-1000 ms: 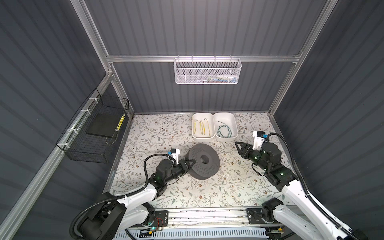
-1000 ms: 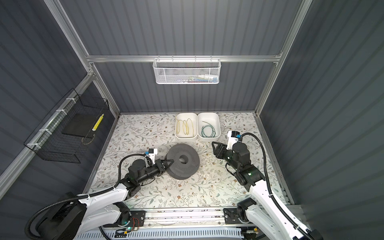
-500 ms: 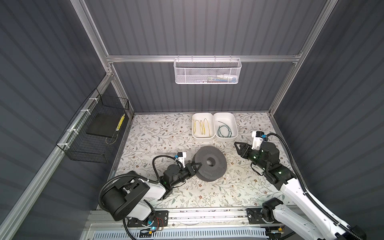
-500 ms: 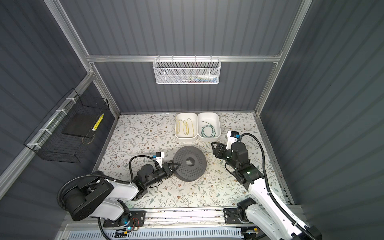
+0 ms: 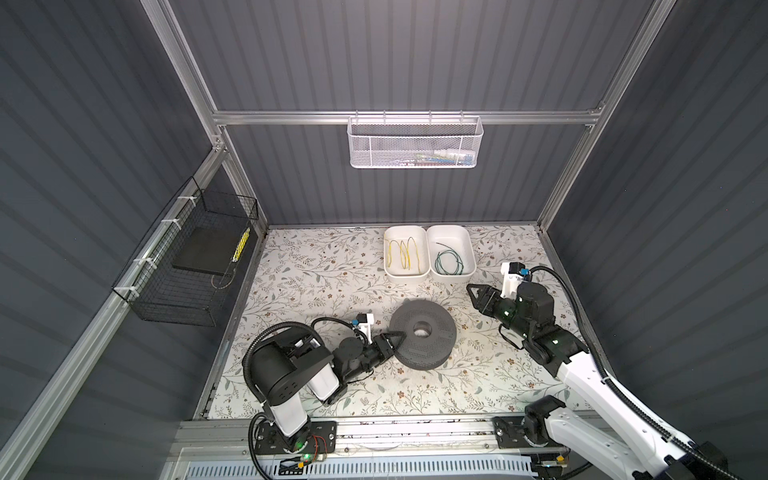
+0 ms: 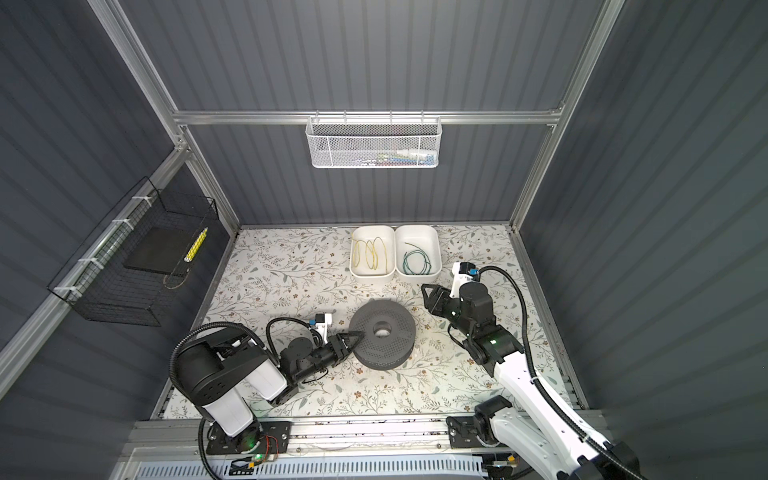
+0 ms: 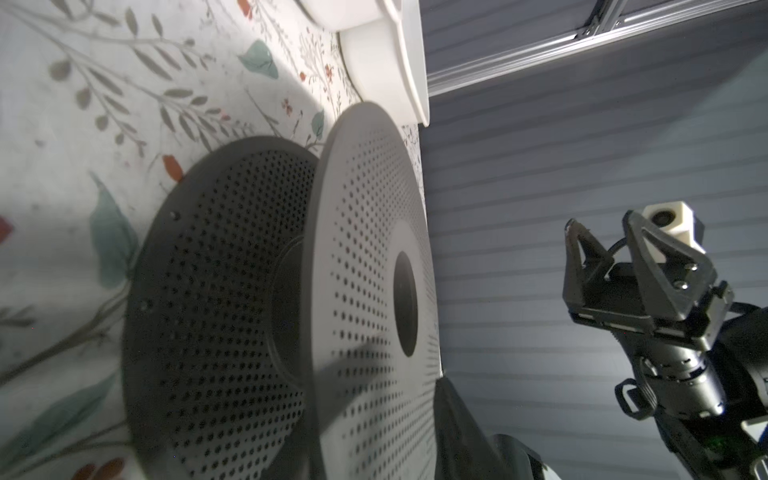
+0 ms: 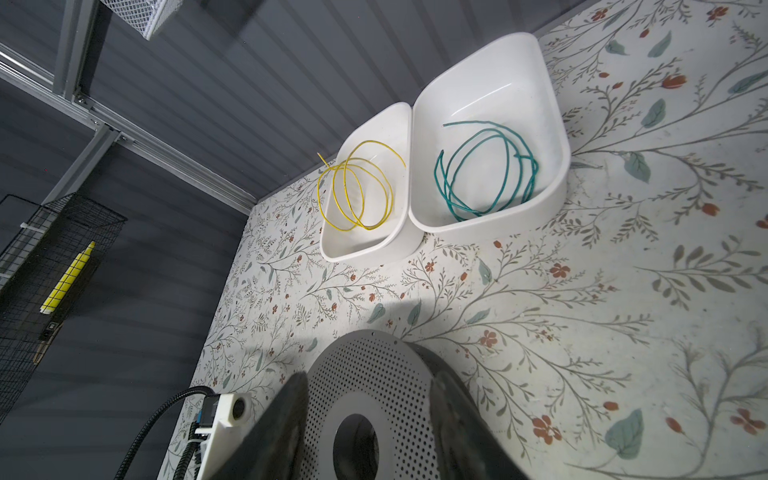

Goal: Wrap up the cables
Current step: 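Release the spool with the left gripper while the right gripper reaches the yellow cable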

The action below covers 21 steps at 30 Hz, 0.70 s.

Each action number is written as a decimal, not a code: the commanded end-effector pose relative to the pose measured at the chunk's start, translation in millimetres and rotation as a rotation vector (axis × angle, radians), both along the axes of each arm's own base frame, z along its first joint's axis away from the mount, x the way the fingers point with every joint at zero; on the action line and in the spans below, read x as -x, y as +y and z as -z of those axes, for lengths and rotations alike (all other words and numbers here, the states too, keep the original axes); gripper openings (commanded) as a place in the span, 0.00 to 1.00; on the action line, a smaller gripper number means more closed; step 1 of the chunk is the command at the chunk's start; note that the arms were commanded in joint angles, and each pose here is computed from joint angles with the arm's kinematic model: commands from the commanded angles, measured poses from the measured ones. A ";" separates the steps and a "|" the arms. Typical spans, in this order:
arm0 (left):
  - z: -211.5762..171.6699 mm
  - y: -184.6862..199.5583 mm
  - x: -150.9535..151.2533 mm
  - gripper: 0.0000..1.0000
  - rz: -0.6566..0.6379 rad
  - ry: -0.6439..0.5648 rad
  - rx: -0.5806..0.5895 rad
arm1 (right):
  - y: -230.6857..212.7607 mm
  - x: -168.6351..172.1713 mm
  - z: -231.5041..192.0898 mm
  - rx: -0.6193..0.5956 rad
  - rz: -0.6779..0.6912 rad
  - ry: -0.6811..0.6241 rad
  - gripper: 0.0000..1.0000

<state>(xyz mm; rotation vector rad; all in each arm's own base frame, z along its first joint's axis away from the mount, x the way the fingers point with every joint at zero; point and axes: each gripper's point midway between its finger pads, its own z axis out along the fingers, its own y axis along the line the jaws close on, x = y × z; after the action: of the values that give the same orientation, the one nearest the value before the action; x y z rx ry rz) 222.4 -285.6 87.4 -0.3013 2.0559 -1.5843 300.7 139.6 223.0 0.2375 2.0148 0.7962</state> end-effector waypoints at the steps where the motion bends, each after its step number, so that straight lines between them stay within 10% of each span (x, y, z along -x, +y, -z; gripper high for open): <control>1: -10.2 5.5 -2.1 0.57 -0.030 -0.049 -0.013 | 0.9 -2.5 -10.4 0.003 -0.007 -0.028 0.51; 11: -24.7 51.8 -1.7 0.99 -0.149 -0.074 -0.316 | 9.6 -5.9 -15.0 0.066 -0.071 -0.021 0.54; 21: -106.4 135.3 -13.3 0.99 -0.403 -0.197 -0.726 | 49.6 -46.5 -1.2 0.282 -0.200 0.090 0.30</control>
<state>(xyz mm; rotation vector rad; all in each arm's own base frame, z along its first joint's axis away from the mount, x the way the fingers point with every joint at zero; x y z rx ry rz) 237.1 -187.7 229.0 -0.3009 1.9209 -0.9558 342.8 174.2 241.3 0.0119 2.1571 0.6731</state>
